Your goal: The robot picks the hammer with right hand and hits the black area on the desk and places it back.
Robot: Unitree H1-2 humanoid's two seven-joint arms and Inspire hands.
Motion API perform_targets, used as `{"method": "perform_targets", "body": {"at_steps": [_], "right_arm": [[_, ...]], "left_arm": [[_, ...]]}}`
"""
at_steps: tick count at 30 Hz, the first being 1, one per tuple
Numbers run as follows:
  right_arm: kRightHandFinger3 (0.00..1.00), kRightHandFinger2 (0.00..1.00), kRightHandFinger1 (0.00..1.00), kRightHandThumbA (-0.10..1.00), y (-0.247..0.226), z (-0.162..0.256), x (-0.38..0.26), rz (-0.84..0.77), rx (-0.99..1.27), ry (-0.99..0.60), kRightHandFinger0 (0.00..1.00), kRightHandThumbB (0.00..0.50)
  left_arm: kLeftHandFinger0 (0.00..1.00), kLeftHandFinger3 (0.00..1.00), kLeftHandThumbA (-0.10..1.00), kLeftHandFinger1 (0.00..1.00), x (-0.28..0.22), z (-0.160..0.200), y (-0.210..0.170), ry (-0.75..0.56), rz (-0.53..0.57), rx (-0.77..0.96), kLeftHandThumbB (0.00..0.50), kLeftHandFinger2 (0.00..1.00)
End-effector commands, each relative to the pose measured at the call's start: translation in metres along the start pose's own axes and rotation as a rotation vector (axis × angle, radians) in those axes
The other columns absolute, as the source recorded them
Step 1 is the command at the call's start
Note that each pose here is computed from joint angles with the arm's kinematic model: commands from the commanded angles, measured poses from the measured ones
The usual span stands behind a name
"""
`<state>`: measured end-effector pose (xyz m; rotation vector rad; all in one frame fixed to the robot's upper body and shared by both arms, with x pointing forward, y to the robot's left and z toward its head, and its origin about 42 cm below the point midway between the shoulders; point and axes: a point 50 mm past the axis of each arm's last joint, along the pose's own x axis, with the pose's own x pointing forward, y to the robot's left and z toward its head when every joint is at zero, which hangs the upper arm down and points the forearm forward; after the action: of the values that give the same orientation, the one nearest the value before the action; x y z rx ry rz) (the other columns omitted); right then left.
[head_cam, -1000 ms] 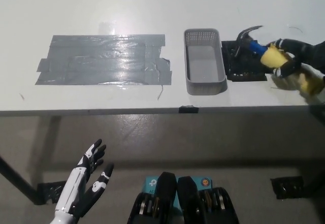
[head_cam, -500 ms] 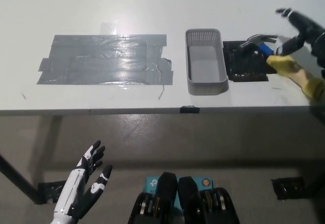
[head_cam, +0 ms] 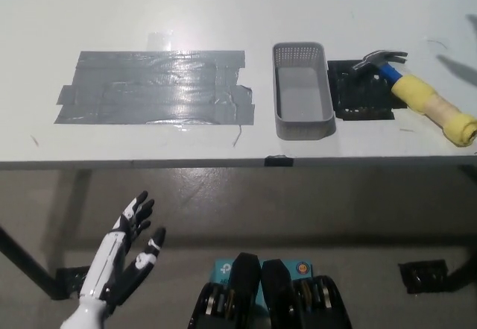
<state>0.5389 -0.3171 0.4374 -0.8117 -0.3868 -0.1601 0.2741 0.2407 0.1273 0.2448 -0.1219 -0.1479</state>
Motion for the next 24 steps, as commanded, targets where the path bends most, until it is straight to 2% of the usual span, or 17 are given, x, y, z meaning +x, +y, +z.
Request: {"method": "perform_targets", "body": {"at_steps": [1,2,3,4,7,8,10,13,15,18,19,20,24], "right_arm": [[1.00,1.00,1.00,1.00,-0.096,0.100,-0.040,-0.212,0.109,-0.406,1.00,0.421],[1.00,1.00,1.00,1.00,-0.096,0.100,-0.041,-0.212,0.110,-0.405,1.00,0.421],[1.00,1.00,1.00,1.00,-0.081,0.117,-0.123,-0.169,0.176,-0.600,1.00,0.401],[1.00,1.00,1.00,1.00,-0.075,0.116,-0.145,-0.165,0.213,-0.636,1.00,0.403],[1.00,1.00,1.00,1.00,-0.063,0.112,-0.189,-0.191,0.204,-0.698,1.00,0.395],[1.00,1.00,1.00,1.00,-0.050,0.108,-0.220,-0.188,0.229,-0.706,1.00,0.366],[1.00,1.00,1.00,1.00,-0.036,0.104,-0.245,-0.163,0.273,-0.710,1.00,0.353],[1.00,1.00,1.00,1.00,-0.011,0.094,-0.281,-0.120,0.356,-0.694,1.00,0.324],[1.00,1.00,1.00,1.00,0.006,0.089,-0.303,-0.105,0.413,-0.654,1.00,0.348],[1.00,1.00,1.00,1.00,0.030,0.077,-0.323,-0.066,0.460,-0.596,1.00,0.358],[1.00,1.00,1.00,1.00,0.042,0.069,-0.331,-0.036,0.489,-0.565,1.00,0.335],[1.00,1.00,1.00,1.00,0.051,0.064,-0.336,-0.026,0.500,-0.534,1.00,0.333],[1.00,1.00,1.00,1.00,0.080,0.047,-0.351,-0.006,0.594,-0.407,1.00,0.345]], "left_arm": [[1.00,1.00,0.70,1.00,0.035,0.028,0.006,-0.128,0.015,-0.007,0.000,1.00],[1.00,1.00,0.70,1.00,0.035,0.028,0.006,-0.128,0.015,-0.007,0.000,1.00],[1.00,1.00,0.75,1.00,0.047,0.037,0.007,-0.160,0.004,-0.019,0.000,1.00],[1.00,1.00,0.77,1.00,0.052,0.040,0.007,-0.162,0.003,-0.026,0.001,1.00],[1.00,1.00,0.80,1.00,0.058,0.044,0.006,-0.168,-0.001,-0.032,0.002,1.00],[1.00,1.00,0.82,1.00,0.059,0.045,0.006,-0.164,0.001,-0.048,0.014,1.00],[1.00,1.00,0.85,1.00,0.059,0.044,0.007,-0.161,0.007,-0.053,0.015,1.00],[1.00,1.00,0.90,1.00,0.060,0.044,0.009,-0.166,0.006,-0.050,0.018,1.00],[1.00,1.00,0.93,1.00,0.059,0.043,0.010,-0.160,0.008,-0.046,0.027,1.00],[1.00,1.00,0.92,1.00,0.059,0.040,0.010,-0.151,0.010,-0.058,0.028,1.00],[1.00,1.00,0.92,1.00,0.058,0.039,0.011,-0.148,0.011,-0.058,0.030,1.00],[1.00,1.00,0.92,1.00,0.056,0.038,0.012,-0.141,0.012,-0.056,0.028,1.00],[1.00,1.00,0.90,1.00,0.051,0.035,0.011,-0.133,0.013,-0.078,0.018,1.00]]}}
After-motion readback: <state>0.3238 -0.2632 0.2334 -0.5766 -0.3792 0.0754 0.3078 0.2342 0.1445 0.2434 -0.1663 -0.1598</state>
